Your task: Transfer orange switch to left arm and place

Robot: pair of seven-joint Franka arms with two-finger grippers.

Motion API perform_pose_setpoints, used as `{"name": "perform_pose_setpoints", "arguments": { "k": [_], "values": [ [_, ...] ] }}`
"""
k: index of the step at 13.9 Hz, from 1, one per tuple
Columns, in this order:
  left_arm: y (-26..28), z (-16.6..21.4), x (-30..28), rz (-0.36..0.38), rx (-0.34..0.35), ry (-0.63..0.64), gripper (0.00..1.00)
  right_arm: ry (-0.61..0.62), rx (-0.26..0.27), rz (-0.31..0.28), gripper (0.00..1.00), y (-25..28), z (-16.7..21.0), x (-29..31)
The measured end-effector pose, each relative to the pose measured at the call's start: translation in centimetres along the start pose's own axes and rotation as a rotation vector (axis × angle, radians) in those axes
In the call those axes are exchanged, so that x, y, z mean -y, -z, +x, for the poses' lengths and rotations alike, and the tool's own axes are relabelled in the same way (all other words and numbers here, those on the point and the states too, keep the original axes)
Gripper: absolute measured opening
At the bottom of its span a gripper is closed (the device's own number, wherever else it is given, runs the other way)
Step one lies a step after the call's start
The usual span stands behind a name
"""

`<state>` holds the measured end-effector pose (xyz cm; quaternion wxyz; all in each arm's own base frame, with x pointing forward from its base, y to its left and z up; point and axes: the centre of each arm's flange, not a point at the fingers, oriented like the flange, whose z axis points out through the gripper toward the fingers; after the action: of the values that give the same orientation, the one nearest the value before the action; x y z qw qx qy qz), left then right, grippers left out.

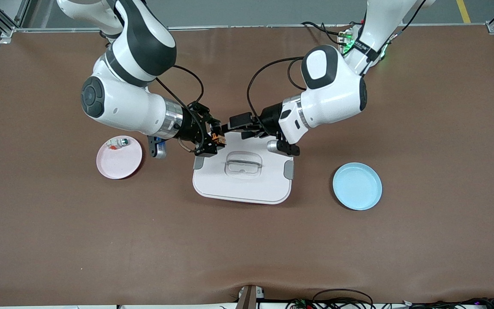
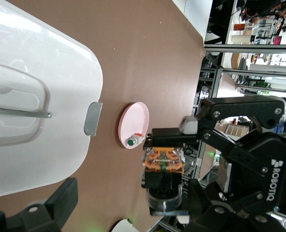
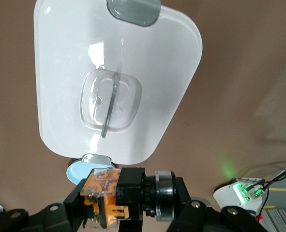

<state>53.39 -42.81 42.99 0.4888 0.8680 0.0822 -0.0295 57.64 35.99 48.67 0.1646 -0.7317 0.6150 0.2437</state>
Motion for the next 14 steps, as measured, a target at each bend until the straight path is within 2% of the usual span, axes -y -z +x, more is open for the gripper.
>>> {"name": "perform_pose_setpoints", "arguments": {
  "k": [5, 12, 13, 14],
  "values": [
    [0.3, 0.3, -0.8, -0.039, -0.015, 0.025, 1.00, -0.004, 0.011, -0.001, 0.73, -0.3, -1.4, -0.4],
    [-0.7, -0.1, -0.8, -0.037, -0.026, 0.017, 1.00, -0.009, 0.030, 0.015, 0.73, 0.5, -2.7, -0.4],
    [-0.7, 0.0, -0.8, -0.037, -0.027, 0.010, 0.93, -0.011, 0.037, 0.014, 0.73, 0.5, -2.8, -0.4],
    [-0.7, 0.0, -0.8, -0.038, -0.028, 0.004, 0.80, -0.013, 0.039, 0.014, 0.73, 0.4, -2.8, -0.3]
  ]
}}
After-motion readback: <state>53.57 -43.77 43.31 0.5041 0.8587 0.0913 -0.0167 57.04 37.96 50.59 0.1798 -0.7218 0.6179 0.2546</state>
